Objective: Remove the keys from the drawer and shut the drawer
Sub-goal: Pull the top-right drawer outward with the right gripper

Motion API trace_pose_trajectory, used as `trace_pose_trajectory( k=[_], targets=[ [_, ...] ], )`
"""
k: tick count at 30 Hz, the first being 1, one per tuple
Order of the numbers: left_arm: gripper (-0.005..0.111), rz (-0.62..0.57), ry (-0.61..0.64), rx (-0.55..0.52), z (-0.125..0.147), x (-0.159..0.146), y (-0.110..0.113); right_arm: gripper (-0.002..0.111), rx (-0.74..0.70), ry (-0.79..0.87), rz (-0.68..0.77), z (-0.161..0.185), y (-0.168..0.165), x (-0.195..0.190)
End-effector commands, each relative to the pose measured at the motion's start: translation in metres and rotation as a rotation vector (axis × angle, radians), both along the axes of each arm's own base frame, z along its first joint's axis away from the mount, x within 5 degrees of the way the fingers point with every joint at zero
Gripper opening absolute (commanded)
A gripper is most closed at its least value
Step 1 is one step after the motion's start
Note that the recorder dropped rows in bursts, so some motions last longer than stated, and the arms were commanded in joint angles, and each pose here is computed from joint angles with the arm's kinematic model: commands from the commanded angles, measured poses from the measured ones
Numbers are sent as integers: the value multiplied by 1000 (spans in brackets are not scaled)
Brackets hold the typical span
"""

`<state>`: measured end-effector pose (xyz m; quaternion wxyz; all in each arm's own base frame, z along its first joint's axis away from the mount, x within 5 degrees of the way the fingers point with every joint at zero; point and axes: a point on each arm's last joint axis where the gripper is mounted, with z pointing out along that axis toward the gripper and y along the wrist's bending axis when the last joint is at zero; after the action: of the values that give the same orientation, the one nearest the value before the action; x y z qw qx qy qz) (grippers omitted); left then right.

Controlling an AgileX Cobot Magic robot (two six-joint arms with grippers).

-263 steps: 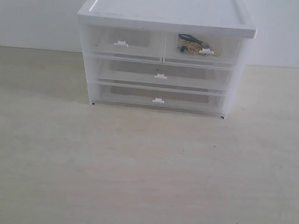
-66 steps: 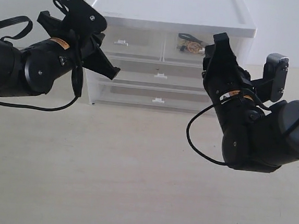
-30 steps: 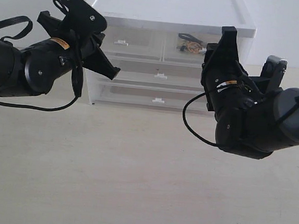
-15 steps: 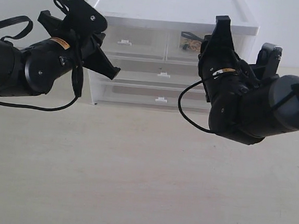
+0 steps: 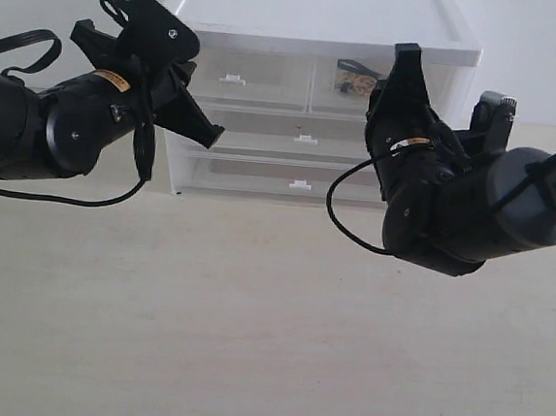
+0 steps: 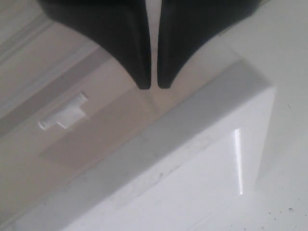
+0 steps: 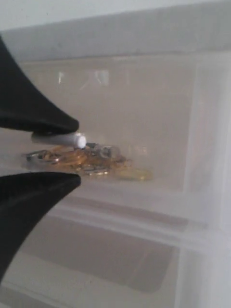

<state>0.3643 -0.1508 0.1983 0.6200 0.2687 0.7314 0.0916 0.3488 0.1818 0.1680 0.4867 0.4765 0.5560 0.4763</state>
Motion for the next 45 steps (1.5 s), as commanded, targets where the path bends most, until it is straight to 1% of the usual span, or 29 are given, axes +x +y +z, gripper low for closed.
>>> trace_pose_trajectory(
  k=[1,7,10,16,29,32,34,38,39,41,45],
  targets=[
    [4,30,-33,-28,4,3,3,-1,12,18,-13,-5,-2,4],
    [4,30,-33,-28,4,3,3,0,7,-56,-42,2,-5,5],
    [4,30,-33,-28,4,3,3,0,5,-62,-50,3,-8,6],
    [4,30,-33,-28,4,3,3,0,-26,-80,6,4,-3,5],
    [4,29,-31,-27,4,3,3,0,-36,-91,42,4,3,1],
    [4,29,-30,-27,3,3,3,0,-41,-107,33,0,3,-8],
    [4,28,-28,-27,3,3,3,0,-14,-104,19,-5,1,-16],
    [4,28,-26,-27,3,3,3,0,10,-105,44,-18,-5,-34],
    [4,28,-26,-27,3,3,3,0,4,-79,47,-24,-6,-41],
    [4,28,-26,-27,3,3,3,0,21,-53,62,-29,-5,-49],
    [4,28,-26,-27,3,3,3,0,31,-41,85,-29,3,-60]
  ],
)
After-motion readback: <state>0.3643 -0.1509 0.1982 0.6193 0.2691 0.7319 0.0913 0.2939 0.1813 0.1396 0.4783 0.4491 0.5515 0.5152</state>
